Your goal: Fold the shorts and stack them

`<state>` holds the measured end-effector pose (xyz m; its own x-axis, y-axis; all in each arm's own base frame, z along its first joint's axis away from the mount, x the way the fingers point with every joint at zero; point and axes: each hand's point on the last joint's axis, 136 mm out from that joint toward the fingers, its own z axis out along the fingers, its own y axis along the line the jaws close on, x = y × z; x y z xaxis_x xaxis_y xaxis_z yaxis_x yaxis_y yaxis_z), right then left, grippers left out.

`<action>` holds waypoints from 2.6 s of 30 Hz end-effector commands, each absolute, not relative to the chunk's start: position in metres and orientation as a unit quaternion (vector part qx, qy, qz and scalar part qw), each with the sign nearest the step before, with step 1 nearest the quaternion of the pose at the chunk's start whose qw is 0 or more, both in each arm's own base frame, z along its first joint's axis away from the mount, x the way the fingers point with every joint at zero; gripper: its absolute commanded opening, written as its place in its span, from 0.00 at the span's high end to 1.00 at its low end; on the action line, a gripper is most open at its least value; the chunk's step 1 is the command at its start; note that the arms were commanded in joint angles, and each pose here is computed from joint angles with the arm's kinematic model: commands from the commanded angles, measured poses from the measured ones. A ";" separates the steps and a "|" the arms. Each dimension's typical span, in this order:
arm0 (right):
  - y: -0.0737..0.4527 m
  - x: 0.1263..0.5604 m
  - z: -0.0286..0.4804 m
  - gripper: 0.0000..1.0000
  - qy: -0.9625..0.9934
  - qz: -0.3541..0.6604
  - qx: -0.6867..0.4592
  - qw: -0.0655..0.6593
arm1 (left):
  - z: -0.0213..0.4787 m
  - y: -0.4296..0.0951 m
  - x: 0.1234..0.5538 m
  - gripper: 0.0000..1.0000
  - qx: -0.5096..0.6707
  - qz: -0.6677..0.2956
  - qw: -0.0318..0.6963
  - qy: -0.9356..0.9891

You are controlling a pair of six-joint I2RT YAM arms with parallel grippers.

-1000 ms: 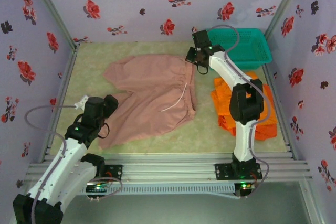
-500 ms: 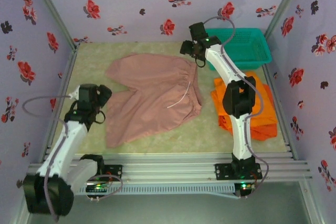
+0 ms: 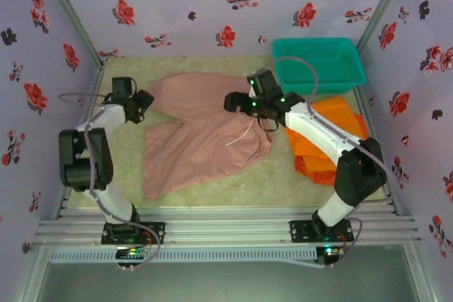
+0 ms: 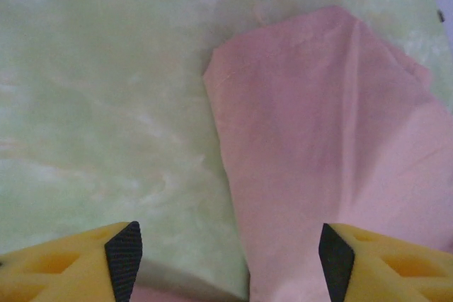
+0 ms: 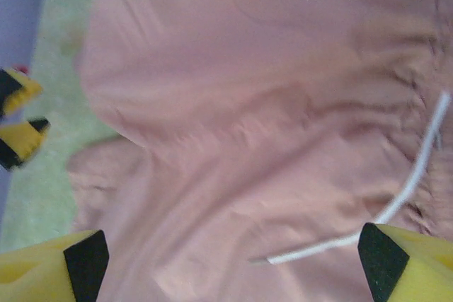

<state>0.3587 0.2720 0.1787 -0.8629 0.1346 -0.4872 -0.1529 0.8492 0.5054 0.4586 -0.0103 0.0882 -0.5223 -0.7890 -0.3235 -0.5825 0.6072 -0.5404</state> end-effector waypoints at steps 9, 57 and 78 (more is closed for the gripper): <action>0.264 0.348 0.106 0.06 0.939 0.261 0.023 0.223 | 0.049 -0.014 0.511 0.44 -0.401 -0.187 0.240 0.864; 0.305 0.432 0.109 0.02 0.956 0.256 0.029 0.142 | 0.184 -0.027 0.514 0.01 -0.273 -0.229 0.348 0.867; 0.276 0.462 0.047 0.01 0.969 0.216 0.063 0.105 | 0.062 -0.073 0.623 0.01 -0.274 -0.269 0.253 0.888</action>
